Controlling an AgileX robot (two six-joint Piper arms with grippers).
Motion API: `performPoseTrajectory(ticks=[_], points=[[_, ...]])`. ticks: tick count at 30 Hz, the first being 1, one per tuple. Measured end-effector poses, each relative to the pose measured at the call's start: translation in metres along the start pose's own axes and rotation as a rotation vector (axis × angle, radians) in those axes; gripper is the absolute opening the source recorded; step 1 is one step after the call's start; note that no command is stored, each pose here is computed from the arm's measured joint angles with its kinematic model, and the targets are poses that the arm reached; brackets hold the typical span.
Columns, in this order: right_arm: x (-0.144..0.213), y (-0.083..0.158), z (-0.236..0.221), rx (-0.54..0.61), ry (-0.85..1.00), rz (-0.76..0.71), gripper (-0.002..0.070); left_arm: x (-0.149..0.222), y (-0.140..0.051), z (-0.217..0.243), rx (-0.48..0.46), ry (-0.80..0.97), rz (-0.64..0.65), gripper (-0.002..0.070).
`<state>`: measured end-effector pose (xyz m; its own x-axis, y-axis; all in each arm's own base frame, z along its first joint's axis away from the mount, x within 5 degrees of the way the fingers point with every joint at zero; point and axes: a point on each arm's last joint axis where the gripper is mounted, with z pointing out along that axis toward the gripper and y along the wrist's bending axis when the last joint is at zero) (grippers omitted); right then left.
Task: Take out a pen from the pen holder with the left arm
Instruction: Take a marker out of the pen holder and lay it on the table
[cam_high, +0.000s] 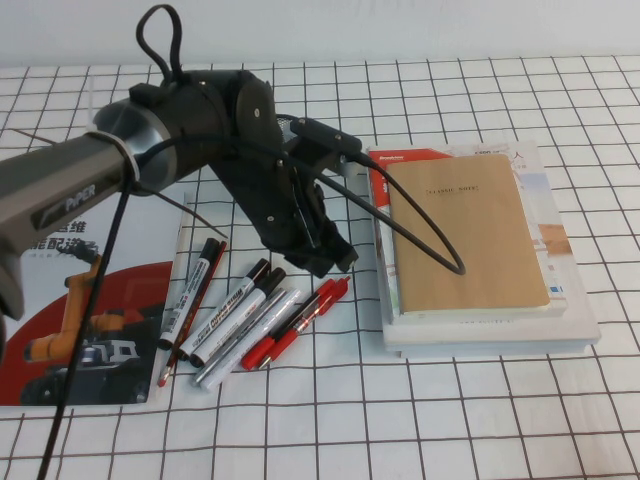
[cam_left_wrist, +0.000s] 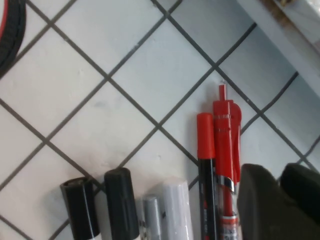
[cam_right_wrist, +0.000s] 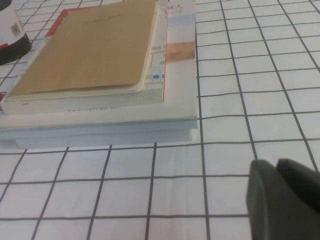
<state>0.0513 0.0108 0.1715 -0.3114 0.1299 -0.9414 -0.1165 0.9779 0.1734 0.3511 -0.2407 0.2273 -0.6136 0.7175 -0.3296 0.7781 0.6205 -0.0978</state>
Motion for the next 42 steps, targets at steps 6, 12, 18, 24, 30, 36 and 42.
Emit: performPoseTrajectory(ticks=[6,12,18,24,30,36,42], points=[[0.000,0.000,0.000,0.000,0.000,0.000,-0.0014,-0.002,-0.007,-0.036,-0.022,-0.078,-0.002,0.0009],[0.000,0.000,0.000,0.000,0.000,0.000,-0.0014,0.015,-0.024,-0.098,-0.089,-0.265,0.011,0.0001],[0.000,0.000,0.000,0.000,0.000,0.000,-0.0014,0.071,-0.047,-0.141,-0.162,-0.486,-0.007,0.0000],[0.000,0.000,0.000,0.000,0.000,0.000,-0.0014,0.142,-0.067,-0.162,-0.251,-0.744,-0.055,0.0000],[0.000,0.000,0.000,0.000,0.000,0.000,-0.0014,0.203,-0.082,-0.160,-0.298,-0.873,-0.059,0.0000],[0.000,0.000,0.000,0.000,0.000,0.000,-0.0014,0.233,-0.091,-0.162,-0.311,-0.937,-0.050,0.0000],[0.000,0.000,0.000,0.000,0.000,0.000,-0.0014,0.244,-0.088,-0.141,-0.339,-0.910,-0.036,0.0000]])
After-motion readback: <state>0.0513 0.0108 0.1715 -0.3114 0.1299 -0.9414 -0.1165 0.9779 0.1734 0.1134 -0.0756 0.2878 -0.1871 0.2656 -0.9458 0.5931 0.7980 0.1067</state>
